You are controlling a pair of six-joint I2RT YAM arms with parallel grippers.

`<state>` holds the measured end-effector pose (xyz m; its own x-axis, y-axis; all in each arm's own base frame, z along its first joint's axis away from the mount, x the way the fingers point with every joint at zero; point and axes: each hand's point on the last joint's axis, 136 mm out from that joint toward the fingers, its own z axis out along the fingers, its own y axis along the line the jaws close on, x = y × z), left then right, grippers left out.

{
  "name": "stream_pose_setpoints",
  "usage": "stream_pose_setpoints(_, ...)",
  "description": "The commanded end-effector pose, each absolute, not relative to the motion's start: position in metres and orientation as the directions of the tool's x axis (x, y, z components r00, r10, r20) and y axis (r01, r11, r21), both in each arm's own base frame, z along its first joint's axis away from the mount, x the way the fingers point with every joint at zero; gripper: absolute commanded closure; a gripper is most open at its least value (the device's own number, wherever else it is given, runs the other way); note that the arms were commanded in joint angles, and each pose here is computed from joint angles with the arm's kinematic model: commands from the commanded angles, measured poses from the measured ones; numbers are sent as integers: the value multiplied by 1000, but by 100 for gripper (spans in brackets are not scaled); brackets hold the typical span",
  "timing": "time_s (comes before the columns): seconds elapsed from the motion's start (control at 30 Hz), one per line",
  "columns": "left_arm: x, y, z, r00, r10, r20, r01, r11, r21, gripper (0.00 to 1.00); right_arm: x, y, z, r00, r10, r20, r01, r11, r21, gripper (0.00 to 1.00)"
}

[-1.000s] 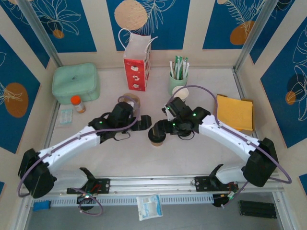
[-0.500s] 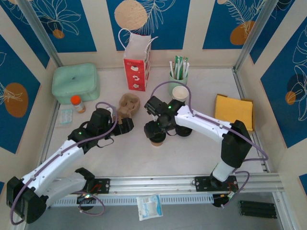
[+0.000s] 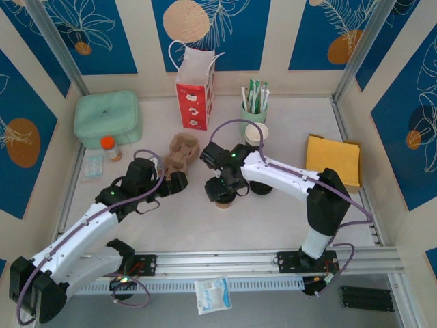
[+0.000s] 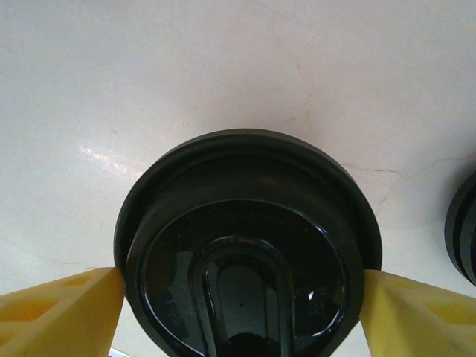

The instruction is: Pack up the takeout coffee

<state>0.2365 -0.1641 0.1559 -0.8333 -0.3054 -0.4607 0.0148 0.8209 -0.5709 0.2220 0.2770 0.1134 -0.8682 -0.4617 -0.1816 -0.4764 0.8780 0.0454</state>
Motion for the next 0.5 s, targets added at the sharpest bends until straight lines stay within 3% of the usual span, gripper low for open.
stream_pose_setpoints(0.0,237,-165,156,-833,-318,-453,14,806,-591,1,221,278,109,-860,-483,-163,-492,870,20,20)
stream_pose_setpoints(0.27,237,-164,156,-831,-323,-453,11,804,-594,0,217,280,98,-859,-492,-145,-499,867,13,24)
stream_pose_setpoints(0.47,237,-164,158,-829,-327,-454,10,802,-597,1,219,281,106,-854,-493,-169,-501,865,11,36)
